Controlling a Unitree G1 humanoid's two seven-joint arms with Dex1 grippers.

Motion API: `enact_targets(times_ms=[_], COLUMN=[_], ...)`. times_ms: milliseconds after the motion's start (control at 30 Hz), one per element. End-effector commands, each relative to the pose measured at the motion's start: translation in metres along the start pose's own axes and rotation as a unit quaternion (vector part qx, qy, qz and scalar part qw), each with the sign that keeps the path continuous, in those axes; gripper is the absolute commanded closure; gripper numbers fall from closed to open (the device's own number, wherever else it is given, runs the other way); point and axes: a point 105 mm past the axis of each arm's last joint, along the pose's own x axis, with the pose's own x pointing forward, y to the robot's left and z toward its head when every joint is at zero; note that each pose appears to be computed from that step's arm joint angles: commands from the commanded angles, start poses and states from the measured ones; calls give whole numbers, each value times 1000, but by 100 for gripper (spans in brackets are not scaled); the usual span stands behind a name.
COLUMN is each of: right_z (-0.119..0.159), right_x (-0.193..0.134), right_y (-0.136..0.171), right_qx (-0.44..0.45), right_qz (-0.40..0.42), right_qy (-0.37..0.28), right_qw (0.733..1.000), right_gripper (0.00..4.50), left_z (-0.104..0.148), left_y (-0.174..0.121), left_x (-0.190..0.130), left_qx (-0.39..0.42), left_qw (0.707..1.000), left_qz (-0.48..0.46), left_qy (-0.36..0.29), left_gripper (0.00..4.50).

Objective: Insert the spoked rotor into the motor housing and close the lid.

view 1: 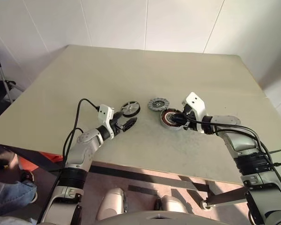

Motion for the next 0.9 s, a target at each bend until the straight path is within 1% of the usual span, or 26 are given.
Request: enact_targets(times_ms=[33, 133, 200, 267, 367, 433, 467, 500, 600, 733, 900], right_z=[8, 8, 9, 11, 14, 16, 17, 18, 20, 31, 63], right_x=[-3, -3, -3, -4, -5, -7, -7, -7, -7, -7, -13], right_y=[-5, -5, -4, -4, -6, -9, -11, -12, -12, -9, -9], right_qx=[-17, -16, -18, -23, -31, -31, -31, -30, -31, -39, -32], right_qz=[-5, -2, 1, -3, -9, -14, -18, -20, -23, -21, -24], right_qy=[-7, -5, -7, -9, -13, -17, -19, -20, -23, -47, -117], right_qw=[1000, 1000, 1000, 1000, 999, 999, 999, 999, 999, 998, 992], right_gripper=[384, 384, 312, 251, 137, 80, 40, 10, 5, 5, 5], left_z=[15, 15, 15, 15, 15, 14, 14, 14, 14, 14, 14], left_y=[-3, -2, -2, -2, -2, -2, -2, -2, -1, -1, 8], left_x=[0, 1, 1, 1, 1, 1, 1, 1, 1, 0, -1], left_qx=[17, 17, 17, 17, 17, 16, 16, 16, 16, 14, -12], left_qw=[1000, 1000, 1000, 1000, 1000, 1000, 1000, 1000, 1000, 1000, 999], left_qz=[-5, -4, -3, -3, -2, -2, -2, -1, -2, 0, 29], left_qy=[-25, -25, -25, -25, -25, -24, -24, -24, -24, -26, -30], left_gripper=[0, 0, 0, 0, 0, 0, 0, 0, 0, 0, 0])
